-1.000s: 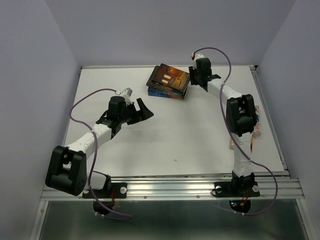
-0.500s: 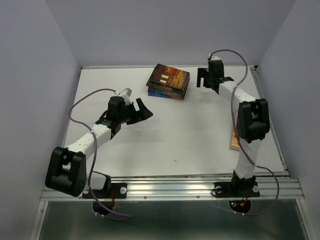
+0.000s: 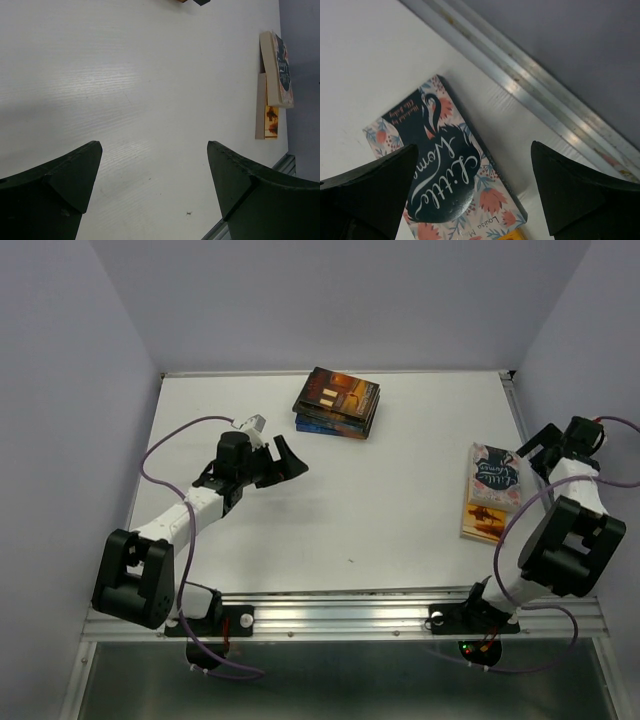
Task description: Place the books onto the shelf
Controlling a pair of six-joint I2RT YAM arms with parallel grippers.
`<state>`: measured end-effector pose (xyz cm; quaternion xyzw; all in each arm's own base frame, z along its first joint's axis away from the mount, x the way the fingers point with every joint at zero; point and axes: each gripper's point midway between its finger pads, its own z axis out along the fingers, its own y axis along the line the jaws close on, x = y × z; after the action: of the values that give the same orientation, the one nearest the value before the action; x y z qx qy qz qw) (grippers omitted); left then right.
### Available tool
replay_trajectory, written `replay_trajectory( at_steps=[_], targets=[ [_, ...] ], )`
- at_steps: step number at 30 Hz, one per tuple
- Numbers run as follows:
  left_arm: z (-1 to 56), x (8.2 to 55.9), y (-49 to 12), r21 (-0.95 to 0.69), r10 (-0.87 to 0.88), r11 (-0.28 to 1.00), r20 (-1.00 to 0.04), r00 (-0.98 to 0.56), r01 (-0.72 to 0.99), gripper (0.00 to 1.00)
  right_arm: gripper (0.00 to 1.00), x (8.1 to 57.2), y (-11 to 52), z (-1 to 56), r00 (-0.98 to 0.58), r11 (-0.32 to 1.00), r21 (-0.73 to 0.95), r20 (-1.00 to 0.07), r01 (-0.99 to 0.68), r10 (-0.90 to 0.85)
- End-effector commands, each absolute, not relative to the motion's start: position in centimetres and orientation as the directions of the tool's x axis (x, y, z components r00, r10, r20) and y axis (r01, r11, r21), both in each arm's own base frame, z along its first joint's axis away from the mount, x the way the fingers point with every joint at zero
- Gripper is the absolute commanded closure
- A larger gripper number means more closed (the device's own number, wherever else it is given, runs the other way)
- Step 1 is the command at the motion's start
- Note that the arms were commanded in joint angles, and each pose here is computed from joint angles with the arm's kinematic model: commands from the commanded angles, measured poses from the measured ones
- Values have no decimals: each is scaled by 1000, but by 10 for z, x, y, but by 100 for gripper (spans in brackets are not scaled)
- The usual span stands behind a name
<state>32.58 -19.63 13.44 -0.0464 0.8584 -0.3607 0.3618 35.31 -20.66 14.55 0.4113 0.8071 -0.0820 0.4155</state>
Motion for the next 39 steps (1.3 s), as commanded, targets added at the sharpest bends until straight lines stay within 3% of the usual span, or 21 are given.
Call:
replay_trajectory(
  at_steps=[1,6,18,21,22,25,26,30,36,39],
  targets=[
    [157,338,-204,-665,-342,705,-623,-703,246,1,0,355,-184,112,-404,691,361,-609,626,683],
    [159,339,-204,-664,-342,704,-628,-699,251,1,0,361,-177,91,-469,688,534,-503,492,726],
    [161,335,-208,-676,-333,686,-620,-711,268,1,0,349,-145,38,-570,639,630,-353,441,742],
    [160,332,-208,-680,-334,681,-620,-710,273,1,5,352,-130,37,-585,598,701,-313,390,748],
    [161,331,-209,-682,-334,677,-621,-709,278,1,8,353,-126,39,-585,585,720,-306,374,751],
    [162,328,-211,-691,-331,661,-619,-712,293,1,29,359,-119,43,-585,549,770,-293,324,756],
    [162,327,-212,-693,-333,659,-619,-712,294,1,47,359,-119,42,-584,548,770,-291,328,758],
    [165,324,-212,-693,-334,652,-627,-704,308,1,71,359,-118,45,-577,541,774,-289,329,764],
    [168,321,-211,-695,-337,645,-632,-698,317,1,99,367,-116,71,-551,552,800,-358,235,754],
    [169,320,-212,-699,-336,638,-630,-700,323,1,99,374,-108,104,-534,579,805,-437,127,724]
  ],
)
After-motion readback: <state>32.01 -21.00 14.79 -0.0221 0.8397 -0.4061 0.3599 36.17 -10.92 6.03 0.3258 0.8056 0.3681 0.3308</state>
